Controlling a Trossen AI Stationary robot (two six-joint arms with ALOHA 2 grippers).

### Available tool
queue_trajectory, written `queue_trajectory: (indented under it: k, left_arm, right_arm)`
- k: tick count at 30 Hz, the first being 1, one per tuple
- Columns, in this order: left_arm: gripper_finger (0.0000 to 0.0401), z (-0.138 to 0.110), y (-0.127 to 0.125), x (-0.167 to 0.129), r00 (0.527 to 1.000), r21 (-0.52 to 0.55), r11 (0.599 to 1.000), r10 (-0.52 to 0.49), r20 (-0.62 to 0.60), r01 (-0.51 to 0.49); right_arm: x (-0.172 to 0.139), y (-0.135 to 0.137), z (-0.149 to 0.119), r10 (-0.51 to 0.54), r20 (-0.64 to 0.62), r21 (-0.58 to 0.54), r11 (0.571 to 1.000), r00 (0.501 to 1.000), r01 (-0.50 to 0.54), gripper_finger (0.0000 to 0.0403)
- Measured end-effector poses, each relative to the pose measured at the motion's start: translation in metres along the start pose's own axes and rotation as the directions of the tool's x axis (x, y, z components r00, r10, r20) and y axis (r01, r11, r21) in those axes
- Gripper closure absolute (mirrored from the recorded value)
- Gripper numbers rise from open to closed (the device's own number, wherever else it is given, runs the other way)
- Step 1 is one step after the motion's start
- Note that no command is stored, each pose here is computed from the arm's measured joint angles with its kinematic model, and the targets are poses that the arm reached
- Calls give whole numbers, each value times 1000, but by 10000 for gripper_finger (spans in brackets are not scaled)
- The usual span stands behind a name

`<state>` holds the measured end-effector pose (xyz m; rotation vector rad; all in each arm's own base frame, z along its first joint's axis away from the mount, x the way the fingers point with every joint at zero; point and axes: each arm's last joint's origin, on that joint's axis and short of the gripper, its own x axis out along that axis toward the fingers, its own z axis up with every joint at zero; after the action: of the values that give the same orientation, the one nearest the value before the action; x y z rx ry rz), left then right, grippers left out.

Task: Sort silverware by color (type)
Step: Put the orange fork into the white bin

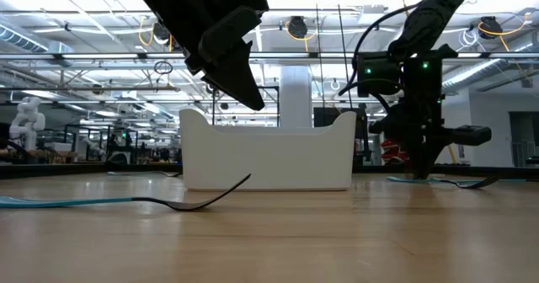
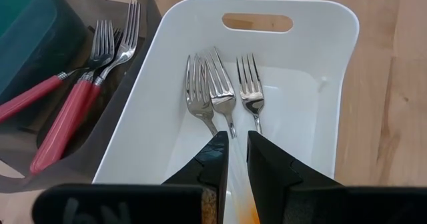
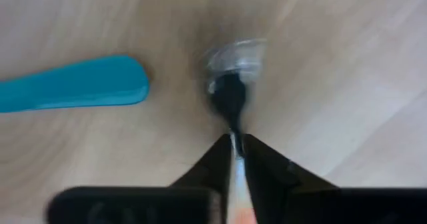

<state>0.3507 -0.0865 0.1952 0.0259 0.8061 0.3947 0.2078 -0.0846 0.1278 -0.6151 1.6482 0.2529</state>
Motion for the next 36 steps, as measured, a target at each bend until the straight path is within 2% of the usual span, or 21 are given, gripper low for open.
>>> queue_trajectory:
  k: [2, 8, 16, 21, 25, 28, 31, 36]
  left_arm:
    - [343, 0, 0, 0, 1000, -1, 1000, 0, 1, 0]
    - [343, 1, 0, 0, 1000, -26, 1000, -3, 7, 3]
    - [343, 5, -2, 0, 999, -49, 999, -17, 44, 19]
    - [343, 5, -2, 0, 999, -50, 999, -17, 46, 19]
    - [343, 5, -2, 0, 999, -66, 998, -14, 52, 18]
    - [343, 7, -2, 0, 997, -93, 996, -3, 75, 10]
    - [343, 10, -2, 0, 995, -110, 994, 2, 99, 9]
    - [343, 14, -4, -1, 990, -143, 989, -8, 138, 28]
  right_arm:
    - [0, 1, 1, 7, 8, 5, 1000, 1000, -7, 392]
    - [-6, 7, 6, -17, 8, 54, 998, 1000, 16, 395]
    - [-33, 21, 11, -102, 74, 234, 969, 992, 83, 400]
    - [-55, 32, 10, -199, 107, 440, 888, 974, 133, 401]
    - [-73, 44, 13, -256, 197, 566, 818, 946, 104, 402]
    - [-86, 55, 18, -295, 280, 652, 757, 913, 45, 402]
    - [-104, 67, 29, -328, 358, 688, 726, 874, -9, 402]
    - [-135, 91, 44, -420, 420, 732, 681, 804, -27, 402]
